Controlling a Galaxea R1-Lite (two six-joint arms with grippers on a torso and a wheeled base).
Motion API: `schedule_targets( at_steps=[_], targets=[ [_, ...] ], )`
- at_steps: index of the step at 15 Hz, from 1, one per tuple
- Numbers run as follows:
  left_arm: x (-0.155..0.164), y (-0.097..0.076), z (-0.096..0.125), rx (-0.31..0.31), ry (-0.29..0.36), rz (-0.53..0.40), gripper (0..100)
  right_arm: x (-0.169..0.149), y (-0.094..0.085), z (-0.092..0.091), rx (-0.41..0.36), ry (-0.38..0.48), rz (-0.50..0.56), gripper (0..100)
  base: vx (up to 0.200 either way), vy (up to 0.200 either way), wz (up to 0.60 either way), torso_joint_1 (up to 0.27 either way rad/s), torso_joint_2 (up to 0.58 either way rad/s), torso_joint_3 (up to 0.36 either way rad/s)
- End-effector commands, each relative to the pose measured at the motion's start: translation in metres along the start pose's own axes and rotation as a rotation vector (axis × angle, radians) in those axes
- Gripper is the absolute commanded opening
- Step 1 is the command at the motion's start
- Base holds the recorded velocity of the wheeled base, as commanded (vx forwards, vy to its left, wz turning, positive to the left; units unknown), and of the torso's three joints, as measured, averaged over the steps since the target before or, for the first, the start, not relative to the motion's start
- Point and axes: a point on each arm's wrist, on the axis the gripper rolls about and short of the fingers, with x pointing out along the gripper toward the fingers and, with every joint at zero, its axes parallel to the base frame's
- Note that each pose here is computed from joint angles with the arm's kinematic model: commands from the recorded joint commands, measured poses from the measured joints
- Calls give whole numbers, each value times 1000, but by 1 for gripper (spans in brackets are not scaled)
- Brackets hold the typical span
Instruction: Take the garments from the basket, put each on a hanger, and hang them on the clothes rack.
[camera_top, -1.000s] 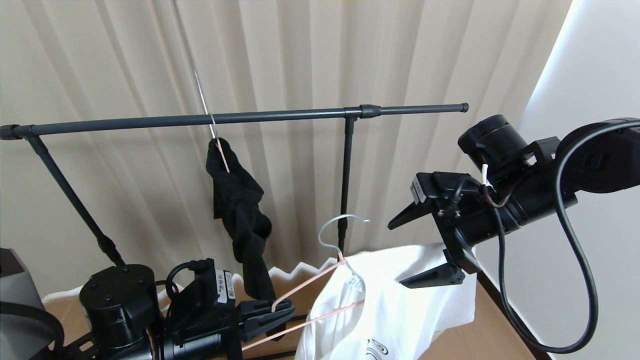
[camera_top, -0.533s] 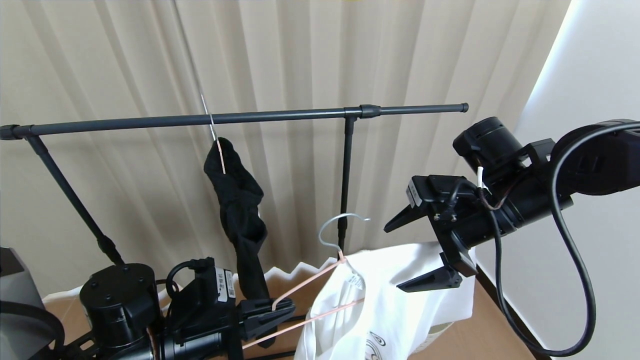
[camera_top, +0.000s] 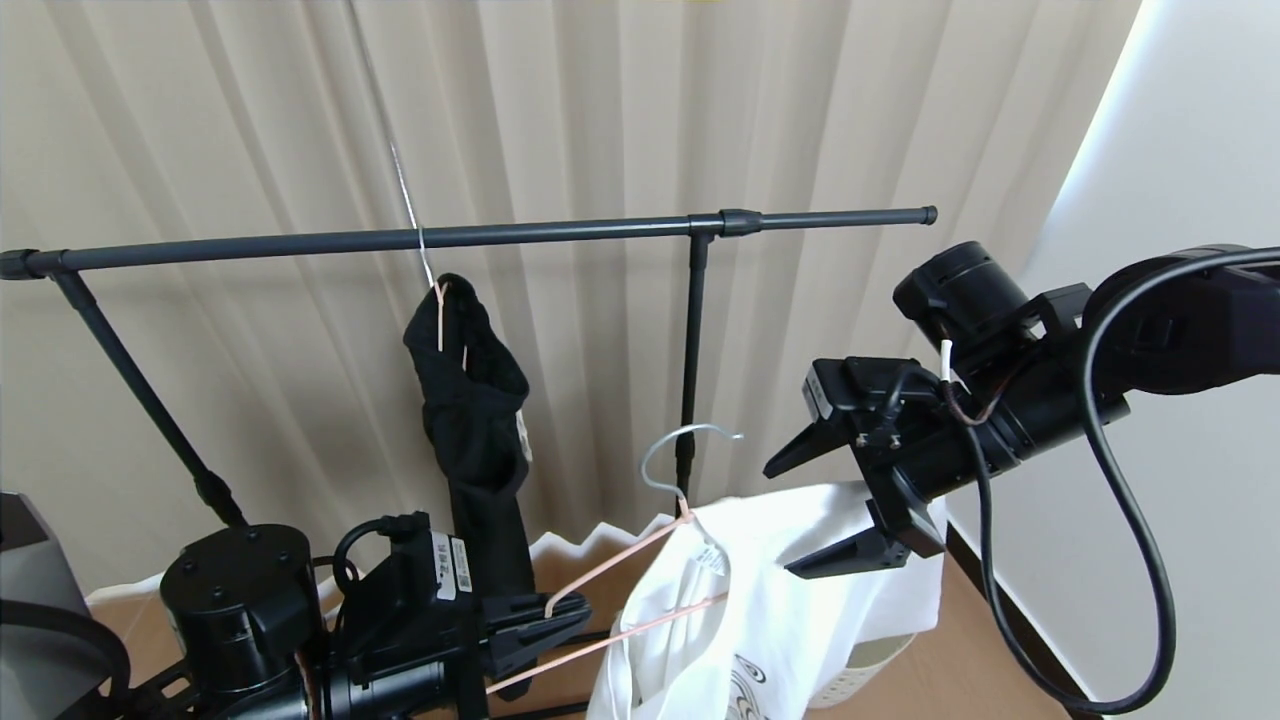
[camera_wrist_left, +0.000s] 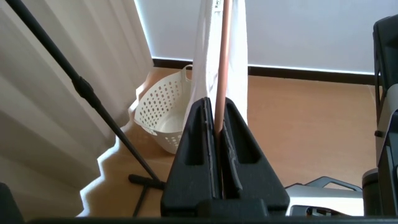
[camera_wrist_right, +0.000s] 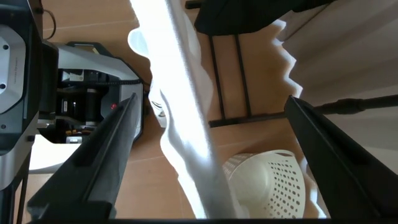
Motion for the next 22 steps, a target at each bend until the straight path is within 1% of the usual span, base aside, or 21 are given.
schedule_targets(
  at_steps=[1,7,10,12,13,16,17,18,19,20,21,22],
  targets=[
    [0,0,0,1,-2,1,0,-1,0,1,-2,-2,-2,0,0,0,0,0,0,0],
    [1,3,0,-1,-4,12,0,-5,2,3,-11,-9,-13,0,0,0,0,0,0,0],
    [3,5,1,0,1,48,0,-8,3,4,-13,-11,-16,0,0,0,0,0,0,0],
    [3,5,0,-3,5,46,0,-10,4,5,-18,-14,-21,0,0,0,0,0,0,0],
    [3,5,0,-4,3,44,100,-11,5,5,-18,-15,-22,0,0,0,0,0,0,0],
    [0,7,0,-7,-3,34,100,-15,8,6,-21,-16,-25,0,0,0,0,0,0,0],
    [-3,12,-2,-48,-7,33,100,-16,9,6,-20,-17,-27,0,0,0,0,0,0,0],
    [-6,15,-2,-109,-17,22,100,-18,9,6,-19,-16,-30,0,0,0,0,0,0,0],
    [-9,18,-1,-143,-28,23,100,-19,9,5,-18,-16,-35,0,0,0,0,0,0,0],
    [-9,18,-1,-143,-28,23,100,-19,9,5,-18,-16,-35,0,0,0,0,0,0,0],
    [-19,25,9,-179,-79,12,100,-22,7,4,-17,18,-80,0,0,0,0,0,0,0],
    [-25,29,12,-201,-99,-3,100,-24,6,5,-20,49,-115,0,0,0,0,0,0,0]
  ],
)
